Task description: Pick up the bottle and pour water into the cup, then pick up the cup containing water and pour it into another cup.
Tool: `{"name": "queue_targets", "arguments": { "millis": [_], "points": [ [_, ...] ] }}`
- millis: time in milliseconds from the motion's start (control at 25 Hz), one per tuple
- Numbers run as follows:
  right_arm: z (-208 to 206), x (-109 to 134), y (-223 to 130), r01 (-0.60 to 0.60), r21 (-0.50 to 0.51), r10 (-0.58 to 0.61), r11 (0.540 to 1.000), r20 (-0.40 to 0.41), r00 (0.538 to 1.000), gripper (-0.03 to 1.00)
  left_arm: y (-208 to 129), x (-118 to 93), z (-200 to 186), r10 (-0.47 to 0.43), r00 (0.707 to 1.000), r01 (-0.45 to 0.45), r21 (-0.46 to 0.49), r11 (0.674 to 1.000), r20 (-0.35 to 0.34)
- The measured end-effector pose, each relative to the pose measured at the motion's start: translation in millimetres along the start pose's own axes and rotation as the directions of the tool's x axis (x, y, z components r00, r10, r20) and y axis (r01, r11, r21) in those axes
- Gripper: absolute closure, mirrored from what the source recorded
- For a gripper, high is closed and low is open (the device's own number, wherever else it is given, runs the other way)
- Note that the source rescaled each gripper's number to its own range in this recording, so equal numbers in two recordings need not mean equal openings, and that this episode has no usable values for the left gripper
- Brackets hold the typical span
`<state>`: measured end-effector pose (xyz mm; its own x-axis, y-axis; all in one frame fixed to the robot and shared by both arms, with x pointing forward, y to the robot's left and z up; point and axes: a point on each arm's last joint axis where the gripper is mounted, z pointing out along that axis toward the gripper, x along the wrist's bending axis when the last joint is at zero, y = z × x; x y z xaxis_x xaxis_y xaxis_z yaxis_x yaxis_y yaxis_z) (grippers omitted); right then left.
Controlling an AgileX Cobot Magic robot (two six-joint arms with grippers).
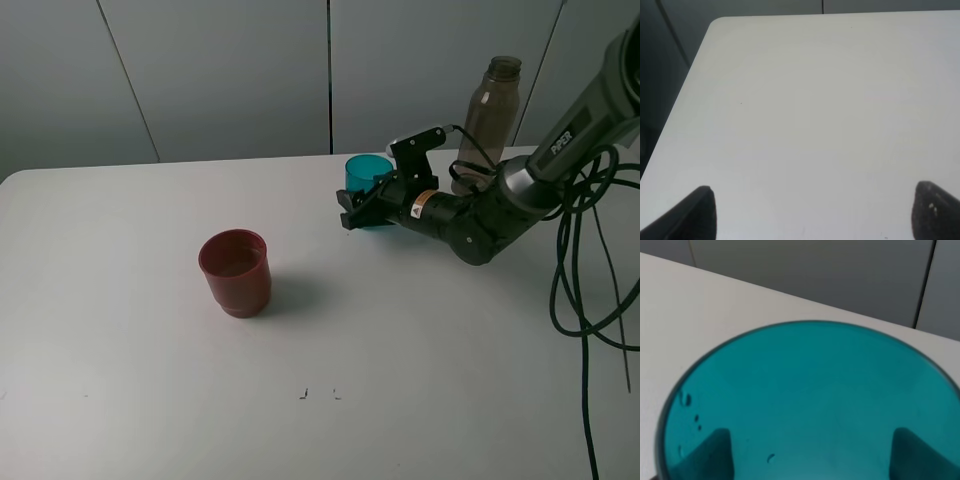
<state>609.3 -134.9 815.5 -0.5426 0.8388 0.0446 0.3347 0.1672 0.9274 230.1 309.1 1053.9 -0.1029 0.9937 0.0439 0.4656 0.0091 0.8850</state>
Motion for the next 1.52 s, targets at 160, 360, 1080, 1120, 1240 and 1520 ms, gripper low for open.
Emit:
{"name": "queue_targets", "arguments": {
  "millis": [160, 360, 1080, 1120, 1240, 1520],
  "points": [
    [0.0, 0.0, 0.2, 0.001, -0.002, -0.001, 1.0, 0.0, 1.0, 0.89, 0.0, 0.0, 0.0, -0.002, 1.0, 0.002, 0.0, 1.0, 0.0],
    [0.3, 0.0, -1.1, -0.023, 0.0, 0.023, 1.0, -0.001, 1.0, 0.15, 0.0, 0.0, 0.0, -0.004, 1.0, 0.004, 0.0, 1.0, 0.0],
    [-24.5, 5.5, -0.1, -0.045, 0.148, 0.046, 0.988, -0.005, 0.999, -0.02, 0.0, 0.0, 0.0, -0.004, 1.0, 0.004, 0.0, 1.0, 0.0],
    [-29.6, 6.4, 1.0, -0.045, 0.155, 0.046, 0.987, -0.004, 0.999, -0.02, 0.0, 0.0, 0.0, -0.004, 1.0, 0.004, 0.0, 1.0, 0.0],
    [-46.3, 9.1, 6.7, -0.044, 0.175, 0.044, 0.984, 0.002, 0.999, -0.02, 0.0, 0.0, 0.0, -0.004, 1.0, 0.004, 0.0, 1.0, 0.0],
    [-91.9, 13.8, 36.2, -0.013, 0.22, 0.006, 0.975, 0.034, 0.999, -0.02, 0.0, 0.0, 0.0, -0.004, 1.0, 0.004, 0.0, 1.0, 0.0]
  ]
}}
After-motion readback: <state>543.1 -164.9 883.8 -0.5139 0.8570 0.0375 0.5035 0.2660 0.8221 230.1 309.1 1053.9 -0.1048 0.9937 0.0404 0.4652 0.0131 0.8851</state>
